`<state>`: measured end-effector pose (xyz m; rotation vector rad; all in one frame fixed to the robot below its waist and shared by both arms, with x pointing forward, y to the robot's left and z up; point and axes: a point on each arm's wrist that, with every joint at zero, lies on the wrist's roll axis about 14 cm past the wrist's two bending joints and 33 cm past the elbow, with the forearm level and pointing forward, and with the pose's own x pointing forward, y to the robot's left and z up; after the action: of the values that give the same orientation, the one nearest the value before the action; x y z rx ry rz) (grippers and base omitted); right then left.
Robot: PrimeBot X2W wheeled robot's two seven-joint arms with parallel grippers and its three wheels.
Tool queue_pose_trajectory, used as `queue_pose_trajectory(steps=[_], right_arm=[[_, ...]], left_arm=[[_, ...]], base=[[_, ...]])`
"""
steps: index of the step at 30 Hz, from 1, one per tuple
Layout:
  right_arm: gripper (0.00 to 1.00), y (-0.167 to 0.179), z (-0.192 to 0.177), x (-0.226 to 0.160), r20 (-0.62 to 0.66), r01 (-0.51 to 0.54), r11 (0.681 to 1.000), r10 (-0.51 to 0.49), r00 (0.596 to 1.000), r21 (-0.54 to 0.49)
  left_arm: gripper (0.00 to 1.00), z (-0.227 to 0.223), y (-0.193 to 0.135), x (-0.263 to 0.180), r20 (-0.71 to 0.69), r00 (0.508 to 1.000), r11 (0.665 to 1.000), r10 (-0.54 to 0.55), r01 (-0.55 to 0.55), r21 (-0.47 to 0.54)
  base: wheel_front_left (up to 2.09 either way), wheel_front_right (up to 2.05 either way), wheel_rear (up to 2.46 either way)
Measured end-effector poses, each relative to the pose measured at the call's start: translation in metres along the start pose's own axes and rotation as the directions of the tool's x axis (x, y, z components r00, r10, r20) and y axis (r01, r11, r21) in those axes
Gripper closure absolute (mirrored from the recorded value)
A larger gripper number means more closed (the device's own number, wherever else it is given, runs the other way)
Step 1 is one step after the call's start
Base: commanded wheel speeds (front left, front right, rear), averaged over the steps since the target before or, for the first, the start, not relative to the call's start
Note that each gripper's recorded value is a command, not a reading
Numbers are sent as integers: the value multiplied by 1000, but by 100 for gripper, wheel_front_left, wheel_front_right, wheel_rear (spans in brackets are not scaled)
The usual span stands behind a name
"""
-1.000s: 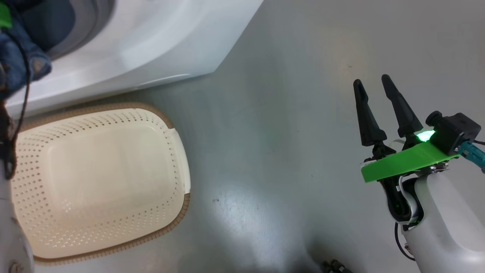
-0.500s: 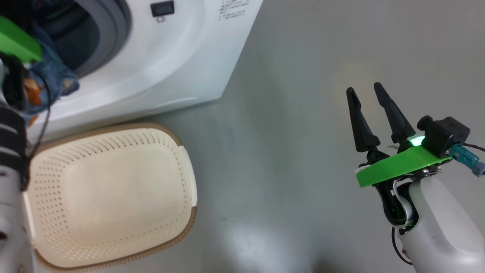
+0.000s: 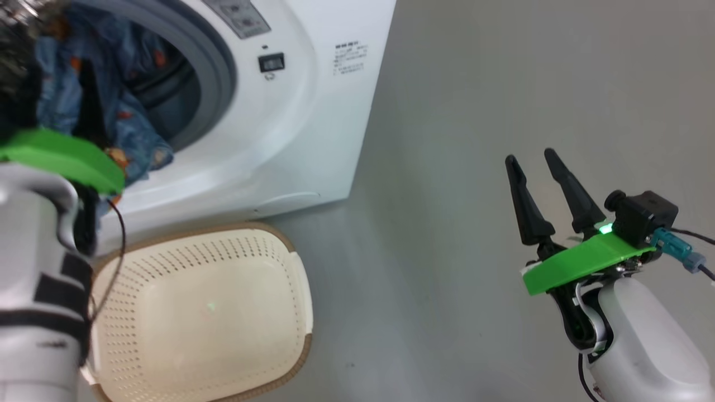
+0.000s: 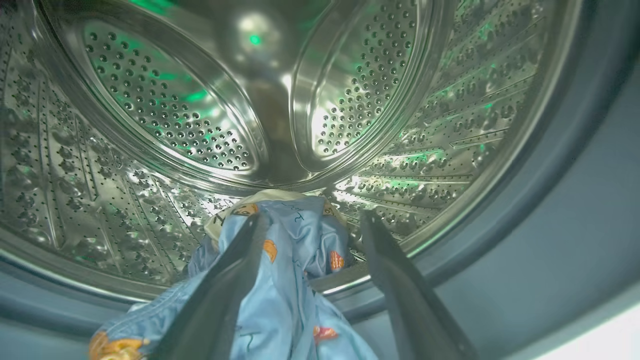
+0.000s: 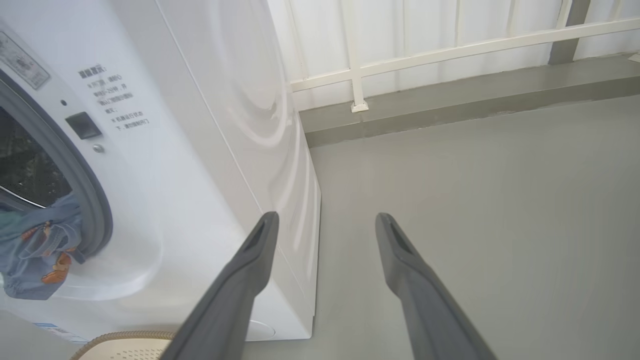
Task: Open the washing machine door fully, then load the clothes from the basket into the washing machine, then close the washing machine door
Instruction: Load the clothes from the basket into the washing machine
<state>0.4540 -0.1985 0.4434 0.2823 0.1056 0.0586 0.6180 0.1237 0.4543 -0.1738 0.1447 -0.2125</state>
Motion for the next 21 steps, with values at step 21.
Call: queue_pose_trajectory(steps=[21], right_arm=[[0,22,31,-42,71,-55,998,53,996,32]], left_arm=[[0,10,-2,-145,89,996,1000,26,-27,6]], base=[[0,0,0]])
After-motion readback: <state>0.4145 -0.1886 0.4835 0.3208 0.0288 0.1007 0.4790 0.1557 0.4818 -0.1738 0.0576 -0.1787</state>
